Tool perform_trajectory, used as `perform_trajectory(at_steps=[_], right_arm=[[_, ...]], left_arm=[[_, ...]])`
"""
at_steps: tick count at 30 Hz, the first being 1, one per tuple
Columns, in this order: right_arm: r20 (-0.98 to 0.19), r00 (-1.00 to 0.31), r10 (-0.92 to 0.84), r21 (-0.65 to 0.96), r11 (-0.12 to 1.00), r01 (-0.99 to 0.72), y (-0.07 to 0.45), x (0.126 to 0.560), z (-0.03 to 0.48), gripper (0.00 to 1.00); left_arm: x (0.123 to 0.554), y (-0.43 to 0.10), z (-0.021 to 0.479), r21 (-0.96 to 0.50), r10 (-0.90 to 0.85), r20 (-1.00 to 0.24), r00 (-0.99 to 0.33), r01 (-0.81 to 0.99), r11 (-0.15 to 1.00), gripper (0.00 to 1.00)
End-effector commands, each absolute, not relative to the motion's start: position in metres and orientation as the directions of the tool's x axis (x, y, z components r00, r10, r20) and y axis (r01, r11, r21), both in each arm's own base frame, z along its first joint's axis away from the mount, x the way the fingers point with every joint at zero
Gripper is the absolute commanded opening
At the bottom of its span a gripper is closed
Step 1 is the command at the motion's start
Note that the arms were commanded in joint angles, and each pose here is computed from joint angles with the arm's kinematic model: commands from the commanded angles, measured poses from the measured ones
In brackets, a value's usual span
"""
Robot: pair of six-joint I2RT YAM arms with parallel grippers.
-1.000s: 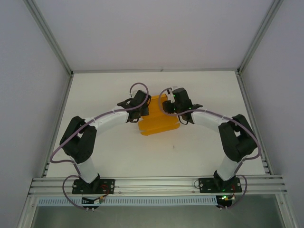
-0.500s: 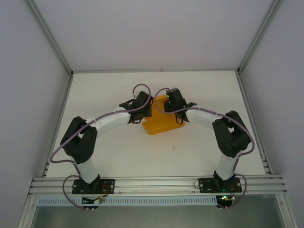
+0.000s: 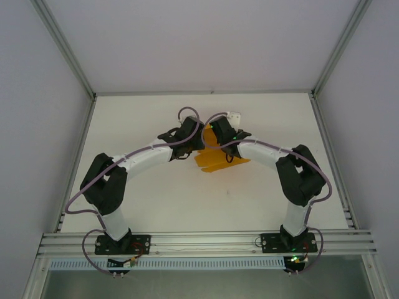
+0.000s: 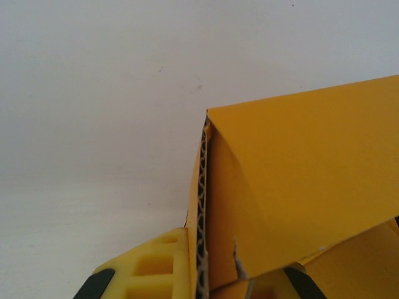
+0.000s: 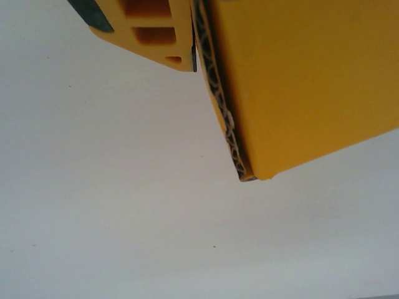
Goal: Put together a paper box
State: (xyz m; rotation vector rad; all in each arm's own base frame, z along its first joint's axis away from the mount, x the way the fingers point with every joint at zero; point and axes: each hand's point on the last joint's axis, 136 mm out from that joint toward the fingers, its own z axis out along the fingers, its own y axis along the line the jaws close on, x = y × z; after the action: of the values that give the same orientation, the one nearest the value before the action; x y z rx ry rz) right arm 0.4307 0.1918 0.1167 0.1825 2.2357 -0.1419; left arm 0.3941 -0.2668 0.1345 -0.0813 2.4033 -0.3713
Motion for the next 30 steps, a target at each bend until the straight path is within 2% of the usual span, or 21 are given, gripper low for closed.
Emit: perform_trajectory(at_steps=[1,4,11,14,19,23,26,30], right_arm=[[-0.847,-0.517,0.124,-0.222,0.801,0.556,0.090,0.433,0.115,0.09],[-0.844,-0.516,0.149,-0.259,0.729,0.634,0.076,0.424,0.120,0.07],[-0.850,-0.502,0.160,-0.206,0.777,0.595,0.085,0.430,0.113,0.07],[-0.867,-0.465,0.180,-0.073,0.877,0.475,0.108,0.441,0.111,0.21],[-0.885,-0.424,0.194,0.126,0.975,0.183,0.154,0.445,0.125,0.33],[-0.875,-0.452,0.172,0.223,0.973,-0.061,0.189,0.428,0.141,0.45],[-0.876,-0.467,0.117,0.282,0.911,-0.300,0.221,0.402,0.158,0.63],[-0.874,-0.482,0.062,0.297,0.852,-0.430,0.232,0.373,0.174,0.85]], left_arm=[[0.385,-0.221,0.130,-0.194,-0.226,-0.609,-0.760,-0.133,0.972,0.00],[0.385,-0.223,0.129,-0.200,-0.229,-0.604,-0.763,-0.133,0.971,0.00],[0.388,-0.224,0.120,-0.176,-0.226,-0.590,-0.775,-0.150,0.973,0.00],[0.391,-0.227,0.118,-0.182,-0.228,-0.587,-0.777,-0.149,0.972,0.00],[0.395,-0.230,0.116,-0.173,-0.215,-0.596,-0.774,-0.137,0.975,0.00],[0.399,-0.229,0.117,-0.167,-0.209,-0.616,-0.759,-0.133,0.977,0.00],[0.402,-0.230,0.119,-0.155,-0.189,-0.633,-0.751,-0.117,0.981,0.00],[0.405,-0.231,0.123,-0.137,-0.150,-0.651,-0.744,-0.080,0.987,0.00]])
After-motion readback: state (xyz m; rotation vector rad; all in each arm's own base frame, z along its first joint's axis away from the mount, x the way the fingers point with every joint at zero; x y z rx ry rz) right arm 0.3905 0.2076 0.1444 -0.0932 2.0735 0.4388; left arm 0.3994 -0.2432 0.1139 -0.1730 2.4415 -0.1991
